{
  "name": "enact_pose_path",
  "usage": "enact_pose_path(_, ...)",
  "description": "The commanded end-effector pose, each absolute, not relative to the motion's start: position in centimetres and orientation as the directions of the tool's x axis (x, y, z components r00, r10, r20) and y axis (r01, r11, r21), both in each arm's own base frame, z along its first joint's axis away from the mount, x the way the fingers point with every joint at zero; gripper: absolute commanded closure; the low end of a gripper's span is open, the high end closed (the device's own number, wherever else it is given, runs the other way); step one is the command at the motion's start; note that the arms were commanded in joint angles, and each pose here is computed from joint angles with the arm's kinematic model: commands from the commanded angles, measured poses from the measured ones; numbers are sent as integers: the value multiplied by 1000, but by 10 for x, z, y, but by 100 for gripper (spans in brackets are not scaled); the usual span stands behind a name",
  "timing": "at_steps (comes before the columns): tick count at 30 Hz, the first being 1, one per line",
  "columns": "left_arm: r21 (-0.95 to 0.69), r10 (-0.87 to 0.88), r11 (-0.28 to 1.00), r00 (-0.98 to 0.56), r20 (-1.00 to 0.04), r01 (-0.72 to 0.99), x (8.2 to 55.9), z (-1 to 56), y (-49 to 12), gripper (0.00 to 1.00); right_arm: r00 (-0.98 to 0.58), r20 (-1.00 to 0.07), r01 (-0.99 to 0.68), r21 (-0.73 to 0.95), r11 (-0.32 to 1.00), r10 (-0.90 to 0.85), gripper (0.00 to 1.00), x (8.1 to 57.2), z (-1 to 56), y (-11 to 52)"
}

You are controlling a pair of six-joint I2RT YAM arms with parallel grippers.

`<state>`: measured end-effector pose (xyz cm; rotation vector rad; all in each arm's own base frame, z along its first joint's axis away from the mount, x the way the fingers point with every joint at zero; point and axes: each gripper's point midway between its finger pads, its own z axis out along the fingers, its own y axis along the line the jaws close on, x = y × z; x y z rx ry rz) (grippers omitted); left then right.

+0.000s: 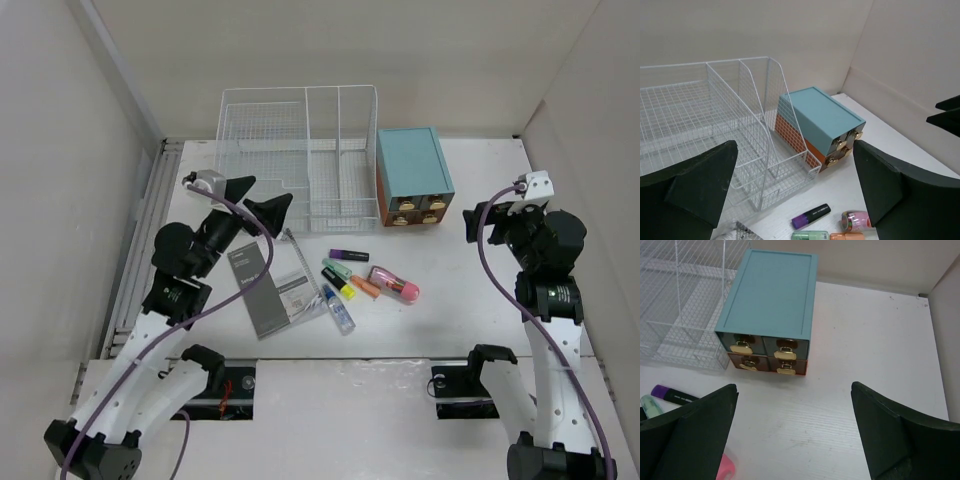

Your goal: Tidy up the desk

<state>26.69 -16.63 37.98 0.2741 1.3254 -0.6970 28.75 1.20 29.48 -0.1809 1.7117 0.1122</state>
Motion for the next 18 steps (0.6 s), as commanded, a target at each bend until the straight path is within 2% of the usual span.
enact_pose_path(1,-204,-320,762,83,-944,615,271,390,-171,0,-87,-993,-178,-57,982,-74,0,286,317,10)
enact_pose_path(3,-192,-271,753,31,-962,629,276,376,-184,0,-78,-985,-214,-131,968,-151,0,285,315,12)
enact_pose_path(7,-179,-189,787,-45,-981,590,286,356,-197,0,-164,-967,-228,-157,961,-197,0,292,293,7)
enact_pose_path(8,-181,-189,793,-47,-981,582,285,357,-198,0,-161,-958,-279,-186,942,-236,0,291,294,13)
enact_pose_path(10,-186,-161,803,-95,-982,566,286,343,-206,7,-138,-955,-322,-209,923,-264,0,292,297,19)
enact_pose_path(11,-187,-156,802,-103,-982,568,283,343,-208,18,-148,-956,-386,-180,905,-254,22,290,291,30)
enact_pose_path(12,-187,-129,800,-140,-982,570,281,331,-212,30,-149,-948,-433,-193,880,-281,85,288,285,36)
enact_pose_path(13,-196,-125,787,-161,-979,585,277,328,-216,54,-144,-953,-429,-184,884,-268,100,288,291,36)
enact_pose_path(14,-250,-155,774,-208,-966,582,270,325,-220,98,-140,-953,-438,-182,881,-267,100,287,291,38)
enact_pose_path(15,-250,-156,774,-208,-966,582,270,325,-220,100,-117,-957,-456,-186,870,-266,100,288,295,42)
enact_pose_path(16,-327,-208,773,-269,-940,544,264,319,-215,100,-124,-960,-481,-163,862,-251,82,286,291,47)
enact_pose_path(18,-404,-276,745,-306,-911,531,253,318,-213,100,-62,-968,-614,-155,774,-243,0,273,300,74)
